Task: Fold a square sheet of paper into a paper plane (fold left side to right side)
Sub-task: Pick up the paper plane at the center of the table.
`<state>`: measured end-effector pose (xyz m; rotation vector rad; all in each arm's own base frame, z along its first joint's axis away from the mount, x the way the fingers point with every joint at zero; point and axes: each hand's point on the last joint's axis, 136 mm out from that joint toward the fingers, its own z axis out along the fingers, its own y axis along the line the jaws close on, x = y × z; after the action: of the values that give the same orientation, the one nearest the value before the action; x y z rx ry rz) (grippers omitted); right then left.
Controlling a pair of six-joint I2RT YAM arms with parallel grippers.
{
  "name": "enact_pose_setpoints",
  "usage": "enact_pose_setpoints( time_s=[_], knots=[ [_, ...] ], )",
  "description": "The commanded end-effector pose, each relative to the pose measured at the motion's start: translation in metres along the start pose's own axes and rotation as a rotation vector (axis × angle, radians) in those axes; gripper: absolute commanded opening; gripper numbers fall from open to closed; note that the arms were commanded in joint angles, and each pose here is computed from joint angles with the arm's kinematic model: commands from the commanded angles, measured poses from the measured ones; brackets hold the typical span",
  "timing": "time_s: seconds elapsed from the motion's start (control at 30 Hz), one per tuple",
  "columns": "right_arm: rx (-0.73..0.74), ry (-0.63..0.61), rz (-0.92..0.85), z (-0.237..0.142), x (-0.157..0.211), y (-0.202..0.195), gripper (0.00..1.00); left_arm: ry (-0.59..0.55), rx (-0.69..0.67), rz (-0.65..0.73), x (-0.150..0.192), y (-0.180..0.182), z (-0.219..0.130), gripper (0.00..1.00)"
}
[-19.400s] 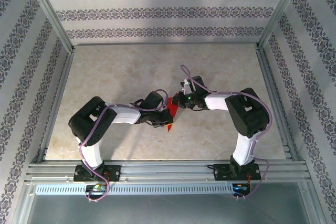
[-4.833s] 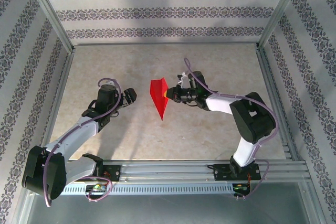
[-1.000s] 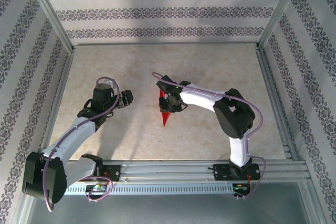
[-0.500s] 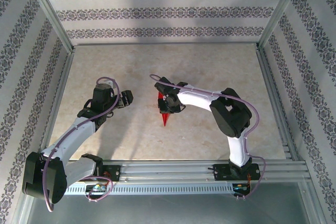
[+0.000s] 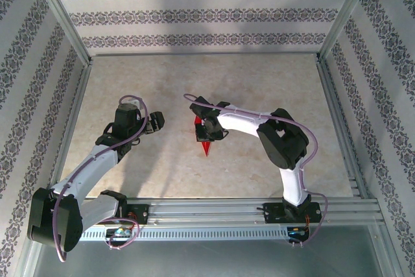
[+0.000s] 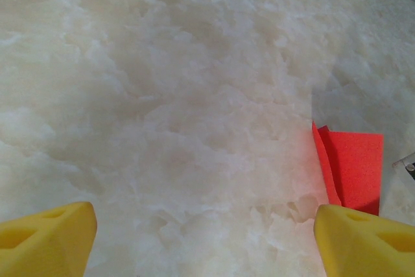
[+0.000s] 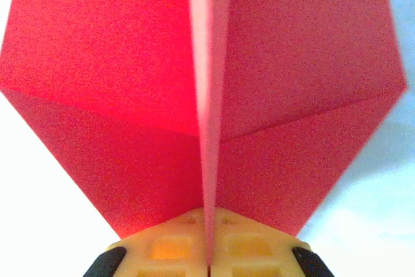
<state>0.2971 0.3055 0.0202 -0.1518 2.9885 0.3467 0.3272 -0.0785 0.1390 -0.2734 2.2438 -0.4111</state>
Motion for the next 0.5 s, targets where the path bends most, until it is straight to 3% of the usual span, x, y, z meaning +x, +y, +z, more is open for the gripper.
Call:
enact_pose_setpoints(
  time_s=[0.0, 0.47],
  knots=[
    [0.024, -0.050, -0.021, -0.034, -0.011, -0.004, 0.07, -0.007, -0.027, 0.012, -0.005, 0.007, -0.005, 0.87],
    [0.123, -0.070, -0.008, -0.074, -0.080, -0.068, 0.06, -0.056, -0.044, 0.044, -0.022, 0.007, -0.019, 0.93]
  ],
)
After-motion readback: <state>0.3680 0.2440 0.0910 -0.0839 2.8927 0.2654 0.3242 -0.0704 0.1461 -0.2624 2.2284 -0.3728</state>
